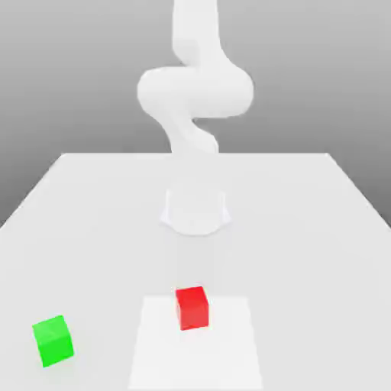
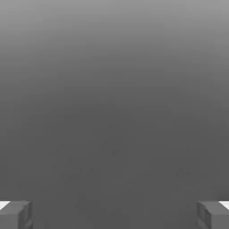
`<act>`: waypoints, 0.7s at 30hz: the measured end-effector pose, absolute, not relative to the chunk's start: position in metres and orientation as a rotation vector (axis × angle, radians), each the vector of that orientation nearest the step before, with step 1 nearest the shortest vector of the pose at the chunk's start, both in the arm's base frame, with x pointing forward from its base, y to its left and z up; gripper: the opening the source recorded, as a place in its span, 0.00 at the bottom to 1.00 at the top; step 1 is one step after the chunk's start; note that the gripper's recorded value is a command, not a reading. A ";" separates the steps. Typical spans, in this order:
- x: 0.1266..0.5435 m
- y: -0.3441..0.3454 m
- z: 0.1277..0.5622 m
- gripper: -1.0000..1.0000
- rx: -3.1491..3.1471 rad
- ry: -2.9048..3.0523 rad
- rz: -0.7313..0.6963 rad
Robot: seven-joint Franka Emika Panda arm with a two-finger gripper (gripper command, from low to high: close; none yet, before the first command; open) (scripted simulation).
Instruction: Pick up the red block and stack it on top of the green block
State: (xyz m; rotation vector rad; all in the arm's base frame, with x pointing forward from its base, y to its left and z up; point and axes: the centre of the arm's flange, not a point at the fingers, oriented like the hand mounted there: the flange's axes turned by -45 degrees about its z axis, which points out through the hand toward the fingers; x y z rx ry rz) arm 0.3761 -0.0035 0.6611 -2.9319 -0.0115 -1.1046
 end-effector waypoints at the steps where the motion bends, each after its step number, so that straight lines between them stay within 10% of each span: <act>1: 0.389 -0.005 0.636 0.50 -2.952 -0.028 -1.048; 10: 0.430 -0.006 0.412 0.50 -3.078 -0.183 -0.539; 21: 0.362 -0.006 0.184 0.50 -3.122 -0.356 -0.006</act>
